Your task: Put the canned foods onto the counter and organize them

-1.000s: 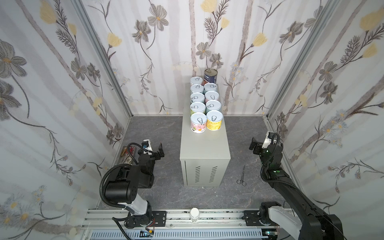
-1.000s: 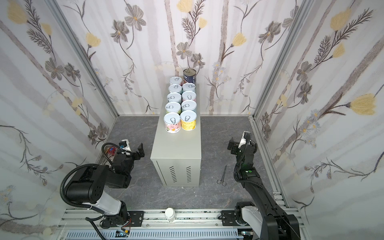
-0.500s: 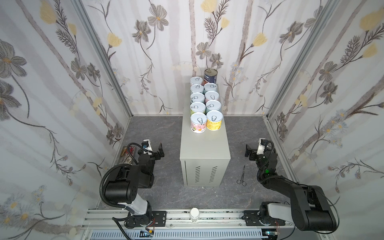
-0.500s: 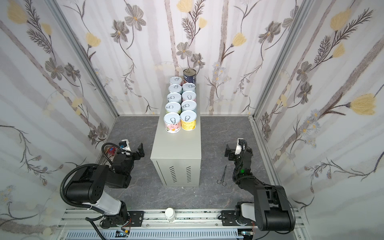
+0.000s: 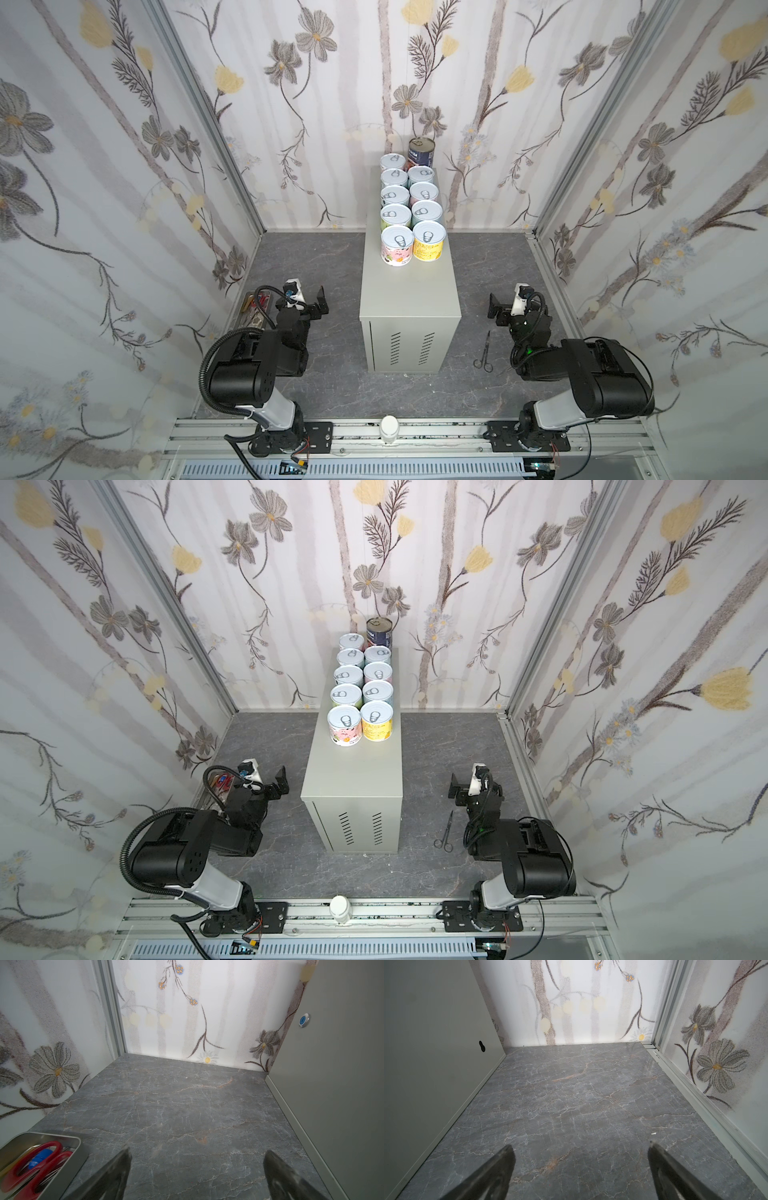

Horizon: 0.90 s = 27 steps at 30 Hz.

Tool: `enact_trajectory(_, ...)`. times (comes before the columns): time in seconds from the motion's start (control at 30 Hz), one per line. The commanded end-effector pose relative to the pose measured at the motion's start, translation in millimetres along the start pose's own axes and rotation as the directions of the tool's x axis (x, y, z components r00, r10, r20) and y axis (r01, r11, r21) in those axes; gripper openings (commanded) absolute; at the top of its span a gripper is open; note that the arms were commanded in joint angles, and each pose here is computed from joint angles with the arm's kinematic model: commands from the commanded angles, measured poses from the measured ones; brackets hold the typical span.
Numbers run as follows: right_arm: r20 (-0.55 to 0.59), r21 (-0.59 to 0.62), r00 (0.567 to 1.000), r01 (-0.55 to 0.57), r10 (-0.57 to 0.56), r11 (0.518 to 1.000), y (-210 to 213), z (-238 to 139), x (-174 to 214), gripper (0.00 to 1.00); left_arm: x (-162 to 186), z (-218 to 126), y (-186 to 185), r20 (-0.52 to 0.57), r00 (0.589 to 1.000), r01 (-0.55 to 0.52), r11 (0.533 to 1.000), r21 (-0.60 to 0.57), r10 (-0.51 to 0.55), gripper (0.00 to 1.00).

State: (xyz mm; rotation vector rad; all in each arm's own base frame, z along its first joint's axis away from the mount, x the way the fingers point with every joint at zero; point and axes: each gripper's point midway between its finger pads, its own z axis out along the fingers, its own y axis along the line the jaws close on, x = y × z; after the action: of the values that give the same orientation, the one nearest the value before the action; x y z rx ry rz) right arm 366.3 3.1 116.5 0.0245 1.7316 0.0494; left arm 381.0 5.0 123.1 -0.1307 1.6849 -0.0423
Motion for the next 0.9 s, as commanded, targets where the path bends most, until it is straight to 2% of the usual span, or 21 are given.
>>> enact_trajectory(0.0,0.069,-0.006,0.997,0.017,-0.017,1.000,1.3,3.2,-19.0,1.00,-5.1,1.3,0.3,0.019,1.000,0.008,1.000,-0.002,-0.008,1.00)
enact_trajectory(0.87,0.069,0.033,0.998,-0.003,0.001,0.999,-6.1,3.3,-19.2,1.00,-4.8,1.4,-0.3,0.016,1.000,0.008,1.000,0.000,-0.008,1.00)
